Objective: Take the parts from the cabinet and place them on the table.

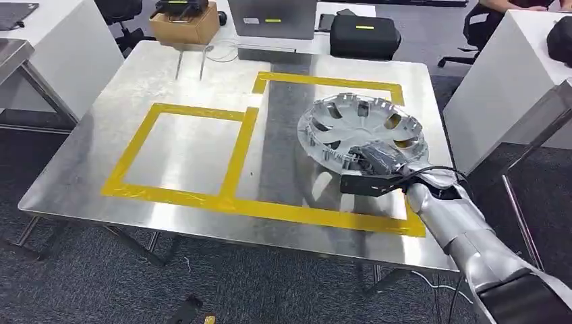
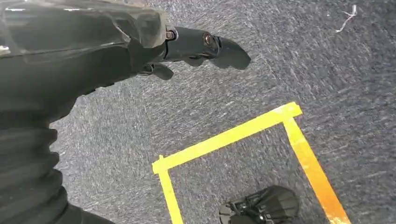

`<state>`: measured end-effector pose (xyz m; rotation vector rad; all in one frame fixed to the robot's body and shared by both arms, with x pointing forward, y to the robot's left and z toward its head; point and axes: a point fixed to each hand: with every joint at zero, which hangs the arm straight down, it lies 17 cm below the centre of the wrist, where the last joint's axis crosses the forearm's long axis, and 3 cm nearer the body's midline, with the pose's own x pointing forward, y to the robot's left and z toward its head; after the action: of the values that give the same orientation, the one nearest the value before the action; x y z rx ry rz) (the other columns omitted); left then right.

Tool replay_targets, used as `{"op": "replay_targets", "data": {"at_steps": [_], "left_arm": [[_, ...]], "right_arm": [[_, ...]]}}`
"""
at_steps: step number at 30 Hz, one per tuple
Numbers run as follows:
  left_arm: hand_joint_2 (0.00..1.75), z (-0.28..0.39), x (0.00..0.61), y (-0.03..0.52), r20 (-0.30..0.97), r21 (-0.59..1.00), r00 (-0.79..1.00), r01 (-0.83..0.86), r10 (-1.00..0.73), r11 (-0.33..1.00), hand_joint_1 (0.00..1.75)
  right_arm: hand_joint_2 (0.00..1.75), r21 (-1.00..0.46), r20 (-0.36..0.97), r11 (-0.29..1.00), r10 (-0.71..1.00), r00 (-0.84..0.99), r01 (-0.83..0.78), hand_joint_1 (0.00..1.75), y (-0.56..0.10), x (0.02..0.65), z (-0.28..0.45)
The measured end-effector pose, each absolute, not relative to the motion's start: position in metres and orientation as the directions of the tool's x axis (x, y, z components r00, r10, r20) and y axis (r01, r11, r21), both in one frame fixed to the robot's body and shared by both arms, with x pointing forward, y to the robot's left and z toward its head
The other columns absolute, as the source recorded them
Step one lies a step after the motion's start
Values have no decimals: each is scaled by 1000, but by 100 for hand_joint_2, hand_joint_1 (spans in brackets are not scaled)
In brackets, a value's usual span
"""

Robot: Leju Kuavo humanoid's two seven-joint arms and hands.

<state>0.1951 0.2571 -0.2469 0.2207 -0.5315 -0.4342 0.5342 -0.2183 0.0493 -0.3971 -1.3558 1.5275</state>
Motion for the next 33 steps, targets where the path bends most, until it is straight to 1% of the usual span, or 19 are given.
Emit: {"op": "replay_targets", "data": {"at_steps": [4,7,12,13,16,17,24,30,33], "left_arm": [[175,-245,198,255,446,323,767,343,-461,882,0],[175,-246,196,251,445,320,763,354,-469,879,0],[175,-245,197,250,451,331,753,356,-479,874,0],[175,-245,197,250,451,333,753,357,-480,873,0],[175,-246,195,253,448,332,762,344,-467,879,0],[0,-246,194,255,446,331,768,335,-459,882,0],[0,-252,177,266,420,329,802,302,-425,895,0],[0,-253,176,275,411,337,810,292,-419,895,0],[0,-253,177,278,412,348,815,272,-407,897,0]], "right_arm": [[175,-899,365,151,777,-513,-412,175,-185,525,62],[175,-899,376,146,743,-554,-413,175,-165,512,61],[175,-902,373,133,721,-584,-412,175,-154,503,64],[0,-903,371,131,718,-589,-409,0,-153,502,65],[0,-903,374,132,712,-595,-410,0,-151,500,66],[0,-902,377,137,711,-594,-409,0,-151,501,69],[0,-885,406,140,697,-591,-444,0,-144,496,68],[0,-875,401,110,709,-580,-471,0,-142,499,68],[0,-915,331,101,742,-583,-390,0,-146,511,76]]}}
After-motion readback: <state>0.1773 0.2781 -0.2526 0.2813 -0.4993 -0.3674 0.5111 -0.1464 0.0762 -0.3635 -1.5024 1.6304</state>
